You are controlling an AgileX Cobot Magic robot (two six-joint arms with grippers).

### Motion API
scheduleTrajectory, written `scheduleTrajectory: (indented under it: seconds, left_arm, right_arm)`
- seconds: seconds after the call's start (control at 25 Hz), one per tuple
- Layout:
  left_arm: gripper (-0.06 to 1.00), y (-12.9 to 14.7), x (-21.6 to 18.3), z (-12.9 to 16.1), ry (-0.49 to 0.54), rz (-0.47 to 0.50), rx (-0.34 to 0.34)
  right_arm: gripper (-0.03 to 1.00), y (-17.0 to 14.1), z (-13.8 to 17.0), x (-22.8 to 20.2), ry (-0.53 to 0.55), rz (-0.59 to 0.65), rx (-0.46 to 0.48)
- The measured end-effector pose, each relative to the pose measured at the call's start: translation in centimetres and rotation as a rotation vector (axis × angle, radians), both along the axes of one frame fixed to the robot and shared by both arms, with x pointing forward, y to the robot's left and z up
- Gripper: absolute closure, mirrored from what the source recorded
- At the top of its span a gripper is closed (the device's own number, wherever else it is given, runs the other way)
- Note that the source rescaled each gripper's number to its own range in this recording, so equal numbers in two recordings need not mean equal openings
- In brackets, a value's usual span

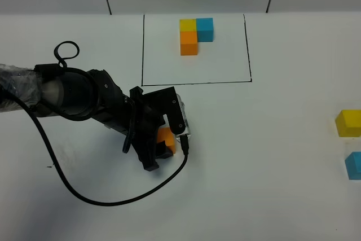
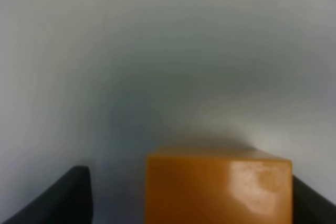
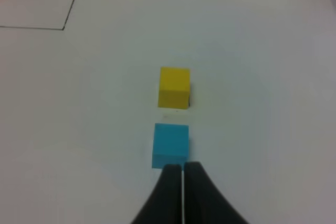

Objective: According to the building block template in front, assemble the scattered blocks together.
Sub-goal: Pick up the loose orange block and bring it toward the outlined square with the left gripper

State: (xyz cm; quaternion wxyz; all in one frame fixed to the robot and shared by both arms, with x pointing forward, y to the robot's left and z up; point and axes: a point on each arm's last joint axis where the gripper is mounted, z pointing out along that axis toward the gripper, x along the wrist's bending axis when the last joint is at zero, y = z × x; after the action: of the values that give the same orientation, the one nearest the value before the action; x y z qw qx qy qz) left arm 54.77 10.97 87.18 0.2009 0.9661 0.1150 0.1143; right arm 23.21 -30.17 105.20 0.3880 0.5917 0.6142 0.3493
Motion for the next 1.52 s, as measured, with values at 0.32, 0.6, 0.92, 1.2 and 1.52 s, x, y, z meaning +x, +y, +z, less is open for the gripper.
scheduleTrajectory:
  seconds: [0.32, 0.6, 0.92, 1.2, 1.52]
  left_arm:
    - [-0.01, 0.1, 0.2, 0.5, -0.031, 0.004, -0.001]
    - [-0.01, -0.4, 0.0, 1.8, -0.085, -0.021, -0.006]
    - [-0.02, -1.4, -0.5, 3.8, -0.134, -0.031, -0.041]
    - [-0.02, -1.5, -1.0, 7.5, -0.219, -0.038, -0.095]
    - [0.26, -1.2, -1.5, 9.5, -0.259, -0.079, -0.096]
  right_arm:
    - [0.96, 0.0, 0.0, 0.0, 0.0, 0.0, 0.0]
    - [0.96, 0.0, 0.0, 0.0, 0.0, 0.0, 0.0]
    - [0.96, 0.0, 0.0, 0.0, 0.0, 0.0, 0.0]
    - [0.96, 0.0, 0.0, 0.0, 0.0, 0.0, 0.0]
    - [0.96, 0.0, 0.0, 0.0, 0.0, 0.0, 0.0]
